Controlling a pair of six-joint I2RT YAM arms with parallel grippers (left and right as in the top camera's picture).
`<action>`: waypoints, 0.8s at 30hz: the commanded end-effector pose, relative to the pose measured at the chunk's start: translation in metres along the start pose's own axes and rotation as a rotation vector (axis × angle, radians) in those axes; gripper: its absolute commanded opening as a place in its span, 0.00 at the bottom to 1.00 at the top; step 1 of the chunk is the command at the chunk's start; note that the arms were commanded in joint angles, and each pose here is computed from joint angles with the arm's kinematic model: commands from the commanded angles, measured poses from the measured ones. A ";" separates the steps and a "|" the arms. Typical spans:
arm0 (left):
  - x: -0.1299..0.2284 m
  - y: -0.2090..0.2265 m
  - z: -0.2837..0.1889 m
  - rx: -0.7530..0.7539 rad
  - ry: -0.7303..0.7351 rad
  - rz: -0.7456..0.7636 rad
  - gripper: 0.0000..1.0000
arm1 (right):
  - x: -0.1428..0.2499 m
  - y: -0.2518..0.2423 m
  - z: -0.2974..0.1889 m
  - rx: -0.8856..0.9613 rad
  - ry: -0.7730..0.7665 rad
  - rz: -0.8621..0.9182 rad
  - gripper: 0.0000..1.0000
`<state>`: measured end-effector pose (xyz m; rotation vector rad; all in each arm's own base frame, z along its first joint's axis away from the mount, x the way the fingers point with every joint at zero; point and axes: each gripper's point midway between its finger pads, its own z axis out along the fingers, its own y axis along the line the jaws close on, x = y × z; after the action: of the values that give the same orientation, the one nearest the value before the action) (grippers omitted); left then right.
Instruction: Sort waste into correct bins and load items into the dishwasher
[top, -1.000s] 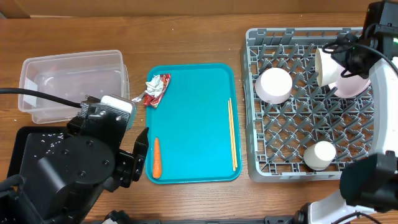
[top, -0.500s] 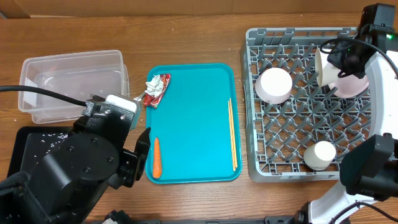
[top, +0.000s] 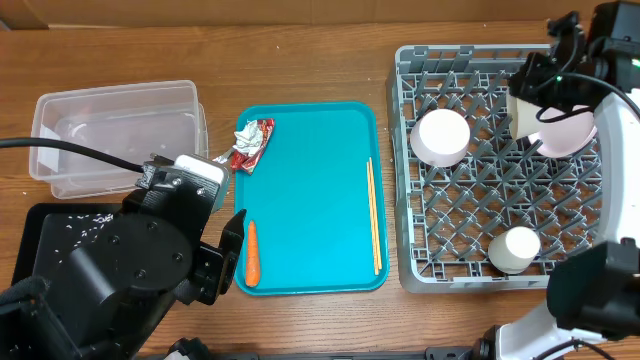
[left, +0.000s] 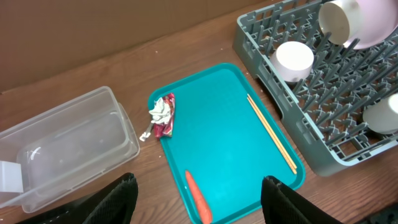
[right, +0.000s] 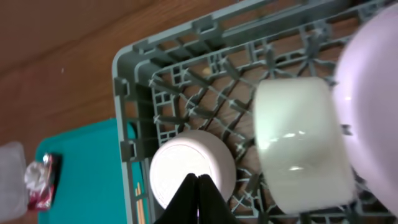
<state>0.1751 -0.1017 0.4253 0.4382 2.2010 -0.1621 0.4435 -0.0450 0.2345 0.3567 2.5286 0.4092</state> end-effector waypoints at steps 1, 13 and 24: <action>-0.001 -0.001 0.001 0.006 0.000 -0.009 0.66 | -0.016 -0.028 -0.013 0.163 -0.078 0.099 0.09; 0.000 -0.002 0.001 0.010 0.002 -0.009 0.67 | -0.008 -0.095 0.029 0.461 -0.021 0.175 0.08; -0.002 -0.002 0.001 0.011 -0.005 -0.012 0.67 | 0.028 0.031 0.038 -0.297 0.166 -0.175 0.04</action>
<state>0.1751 -0.1026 0.4256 0.4392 2.2002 -0.1671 0.4400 -0.0377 0.1701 0.2253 2.7251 0.4883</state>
